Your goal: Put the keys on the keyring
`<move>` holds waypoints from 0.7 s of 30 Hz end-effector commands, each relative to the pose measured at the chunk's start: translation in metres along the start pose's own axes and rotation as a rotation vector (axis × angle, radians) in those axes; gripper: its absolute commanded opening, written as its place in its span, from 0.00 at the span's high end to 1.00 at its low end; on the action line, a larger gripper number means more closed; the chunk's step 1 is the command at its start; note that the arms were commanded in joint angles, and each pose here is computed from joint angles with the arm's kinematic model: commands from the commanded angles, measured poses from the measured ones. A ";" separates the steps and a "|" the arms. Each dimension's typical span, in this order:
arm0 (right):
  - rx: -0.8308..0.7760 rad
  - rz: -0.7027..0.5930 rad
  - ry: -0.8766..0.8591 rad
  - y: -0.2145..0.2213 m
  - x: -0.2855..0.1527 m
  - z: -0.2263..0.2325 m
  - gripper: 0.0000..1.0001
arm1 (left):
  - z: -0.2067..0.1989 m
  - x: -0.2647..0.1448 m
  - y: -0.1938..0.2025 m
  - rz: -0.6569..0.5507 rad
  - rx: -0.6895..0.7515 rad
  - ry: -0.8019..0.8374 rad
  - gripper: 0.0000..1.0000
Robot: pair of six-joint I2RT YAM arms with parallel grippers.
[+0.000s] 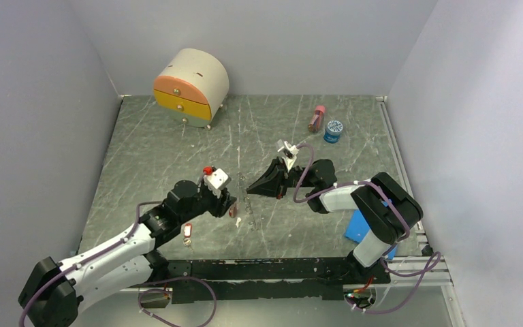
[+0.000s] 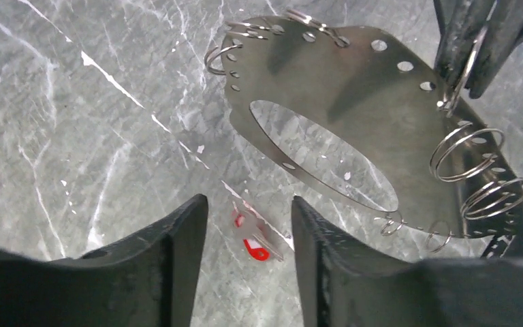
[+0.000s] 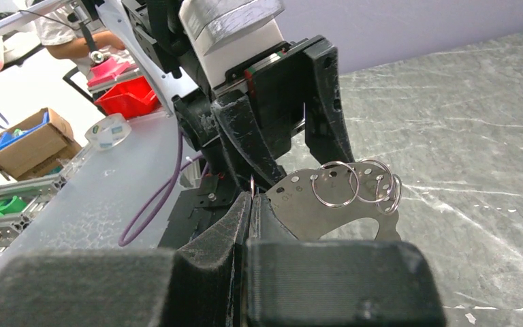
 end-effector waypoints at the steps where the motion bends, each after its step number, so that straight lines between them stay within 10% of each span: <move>1: -0.195 -0.086 -0.050 -0.021 0.002 0.010 1.00 | -0.002 -0.006 -0.024 -0.088 -0.085 -0.021 0.39; 4: -0.192 -0.085 -0.050 -0.020 0.002 0.010 1.00 | -0.014 -0.012 -0.046 -0.193 -0.062 0.061 0.32; 21: -0.199 -0.087 -0.057 -0.024 0.002 0.012 1.00 | -0.054 -0.019 -0.074 -0.331 0.044 0.369 0.59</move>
Point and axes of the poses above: each gripper's point midway between its finger pads, its own x axis out along the fingers, its own z axis along the line the jaws close on, y = z × x, the point moved 4 cm from there along -x, back along the fingers, and after that the axes turned 5 degrees about -x, right-handed, at the moved point
